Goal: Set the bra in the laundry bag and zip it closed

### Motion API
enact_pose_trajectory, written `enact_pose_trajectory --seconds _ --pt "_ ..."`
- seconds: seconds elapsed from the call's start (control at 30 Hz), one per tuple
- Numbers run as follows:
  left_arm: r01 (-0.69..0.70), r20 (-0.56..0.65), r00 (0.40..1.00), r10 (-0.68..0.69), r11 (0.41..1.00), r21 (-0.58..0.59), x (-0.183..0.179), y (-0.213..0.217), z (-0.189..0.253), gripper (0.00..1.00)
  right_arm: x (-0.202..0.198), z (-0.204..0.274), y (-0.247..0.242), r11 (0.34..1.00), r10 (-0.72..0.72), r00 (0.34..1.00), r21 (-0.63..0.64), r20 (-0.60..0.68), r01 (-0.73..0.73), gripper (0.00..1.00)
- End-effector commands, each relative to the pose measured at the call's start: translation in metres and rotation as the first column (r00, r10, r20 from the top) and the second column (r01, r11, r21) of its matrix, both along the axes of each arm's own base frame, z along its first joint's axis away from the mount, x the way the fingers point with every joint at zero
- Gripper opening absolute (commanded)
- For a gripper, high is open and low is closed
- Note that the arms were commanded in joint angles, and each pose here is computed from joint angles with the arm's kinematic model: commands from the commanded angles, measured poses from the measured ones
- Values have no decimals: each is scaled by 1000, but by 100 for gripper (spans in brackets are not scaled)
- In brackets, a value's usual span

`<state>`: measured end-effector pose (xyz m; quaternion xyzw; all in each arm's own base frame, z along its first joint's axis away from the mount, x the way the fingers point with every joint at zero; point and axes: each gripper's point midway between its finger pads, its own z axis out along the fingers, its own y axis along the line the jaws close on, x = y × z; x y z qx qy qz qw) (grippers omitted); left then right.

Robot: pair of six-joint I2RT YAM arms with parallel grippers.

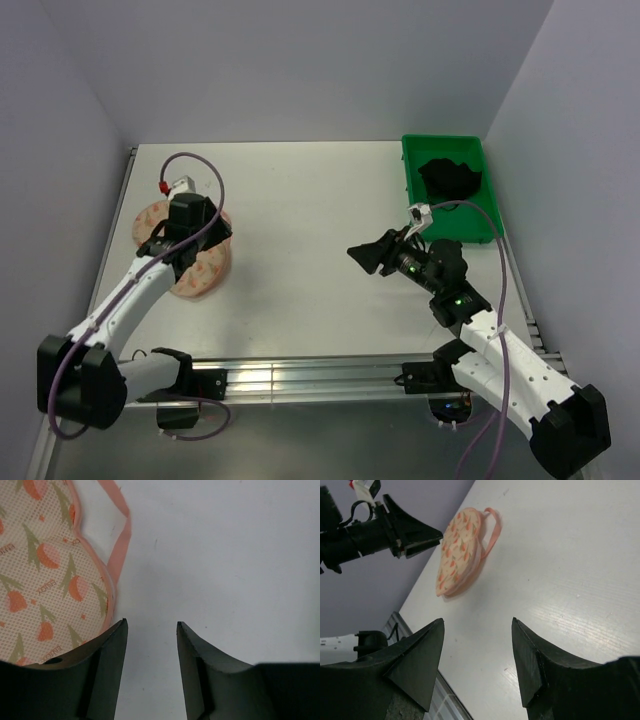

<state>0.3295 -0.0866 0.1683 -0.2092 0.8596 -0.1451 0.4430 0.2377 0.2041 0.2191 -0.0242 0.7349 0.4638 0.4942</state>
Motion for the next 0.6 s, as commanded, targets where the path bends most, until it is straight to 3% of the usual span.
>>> enact_pose_trajectory --seconds 0.0,0.13,0.3,0.57 --pt "-89 14 996 88 995 41 23 2 3 50 4 5 1 997 -10 998 -81 56 15 63" --pt "-184 -26 980 195 956 227 37 27 -20 48 2 2 0 992 -4 999 -122 47 10 63" --pt "-167 -140 966 217 940 299 57 27 -66 51 1 2 -10 986 -48 997 -155 61 57 63" --pt "-225 -160 932 327 862 454 69 50 -95 50 -2 1 -11 985 -45 997 -161 65 55 61"
